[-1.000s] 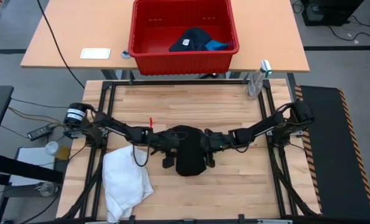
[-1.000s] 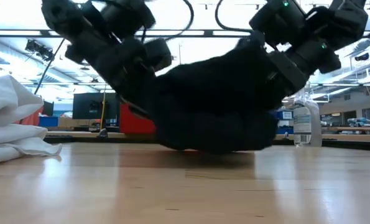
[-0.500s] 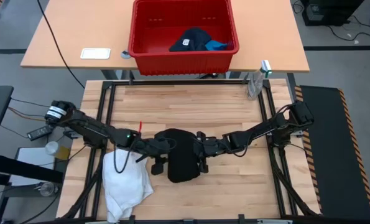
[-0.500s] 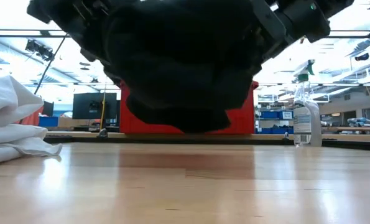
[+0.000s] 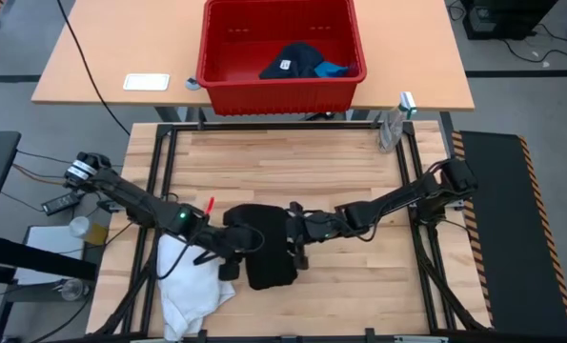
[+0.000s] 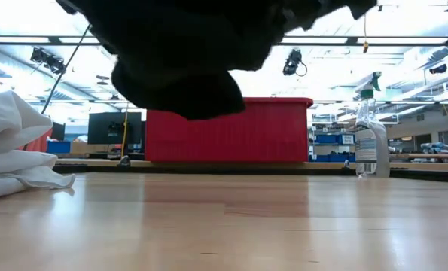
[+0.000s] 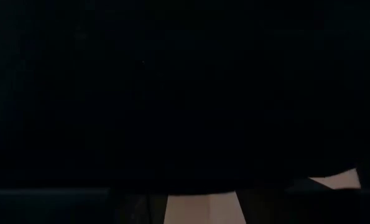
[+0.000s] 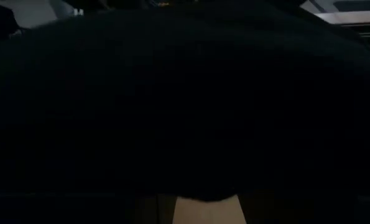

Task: Fold Laundry from Bin
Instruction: Stack the folded black shirt on top of the folded white polo shirt, then remove the dark blue shorts from the red bin and place them on the table

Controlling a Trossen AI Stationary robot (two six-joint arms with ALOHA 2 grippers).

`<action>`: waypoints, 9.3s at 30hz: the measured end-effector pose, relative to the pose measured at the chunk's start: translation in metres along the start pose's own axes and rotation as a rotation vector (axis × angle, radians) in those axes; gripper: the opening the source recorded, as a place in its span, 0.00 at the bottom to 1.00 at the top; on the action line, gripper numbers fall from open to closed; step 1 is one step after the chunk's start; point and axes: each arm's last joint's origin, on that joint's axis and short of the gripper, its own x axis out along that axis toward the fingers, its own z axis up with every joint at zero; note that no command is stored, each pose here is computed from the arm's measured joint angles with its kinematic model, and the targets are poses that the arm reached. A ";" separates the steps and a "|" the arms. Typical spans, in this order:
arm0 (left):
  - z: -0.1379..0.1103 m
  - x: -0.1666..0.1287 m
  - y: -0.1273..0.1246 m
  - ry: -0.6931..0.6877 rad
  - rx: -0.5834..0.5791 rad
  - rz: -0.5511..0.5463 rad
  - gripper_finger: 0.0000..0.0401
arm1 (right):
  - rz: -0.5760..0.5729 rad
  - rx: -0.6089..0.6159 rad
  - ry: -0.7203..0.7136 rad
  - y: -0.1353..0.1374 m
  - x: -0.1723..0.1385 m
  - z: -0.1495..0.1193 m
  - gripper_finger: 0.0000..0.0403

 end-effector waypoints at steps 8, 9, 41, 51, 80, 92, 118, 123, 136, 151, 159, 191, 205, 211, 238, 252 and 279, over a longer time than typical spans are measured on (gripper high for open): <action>0.002 -0.034 -0.026 0.119 -0.050 -0.006 0.40 | 0.044 -0.039 -0.005 0.030 0.038 0.031 0.37; 0.002 -0.041 -0.031 0.130 -0.052 -0.002 0.40 | 0.049 -0.041 -0.013 0.033 0.042 0.036 0.37; -0.163 -0.098 -0.093 0.549 -0.381 0.189 0.40 | 0.249 0.047 0.013 -0.014 0.217 0.045 0.30; -0.161 -0.098 -0.088 0.622 -0.349 0.220 0.40 | 0.231 0.007 0.279 -0.027 0.187 0.054 0.30; -0.113 -0.085 -0.096 0.253 -0.417 0.232 0.40 | 0.064 -0.260 0.127 -0.067 0.176 0.055 0.30; -0.126 -0.063 -0.097 0.211 -0.493 0.166 0.40 | -0.208 -0.178 0.012 -0.125 0.179 0.036 0.30; -0.118 -0.073 -0.102 0.213 -0.457 0.145 0.40 | 0.294 0.099 -0.115 -0.016 0.143 0.086 0.30; -0.101 -0.088 -0.107 0.214 -0.385 0.124 0.40 | 0.311 0.102 -0.121 -0.010 0.139 0.095 0.30; -0.079 -0.127 -0.084 0.186 -0.188 0.258 0.37 | 0.426 0.019 0.073 0.035 0.129 0.077 0.30; -0.077 -0.114 -0.004 0.292 -0.120 0.128 0.29 | 0.043 -0.029 0.156 0.013 0.027 0.101 0.29; -0.091 -0.085 0.028 0.298 -0.198 0.159 0.29 | 0.039 0.180 0.105 0.005 0.012 0.050 0.29; 0.031 -0.157 0.103 -0.309 -0.481 0.405 0.29 | -0.167 0.261 -0.218 -0.049 -0.107 0.123 0.25; 0.069 -0.113 0.265 -0.458 -0.524 0.412 0.29 | -0.509 0.364 -0.271 -0.202 -0.149 0.122 0.19; 0.095 -0.110 0.335 -0.503 -0.528 0.467 0.29 | -0.548 0.451 -0.303 -0.244 -0.173 0.116 0.19; 0.151 -0.020 0.512 -0.633 -0.653 0.631 0.58 | -0.582 0.451 -0.109 -0.269 -0.191 0.091 0.19; 0.087 0.041 0.558 -0.449 -0.907 0.672 0.59 | -0.535 0.463 -0.111 -0.268 -0.190 0.091 0.19; 0.100 0.021 0.563 -0.664 -0.956 0.875 0.50 | -0.523 0.499 -0.125 -0.267 -0.189 0.092 0.19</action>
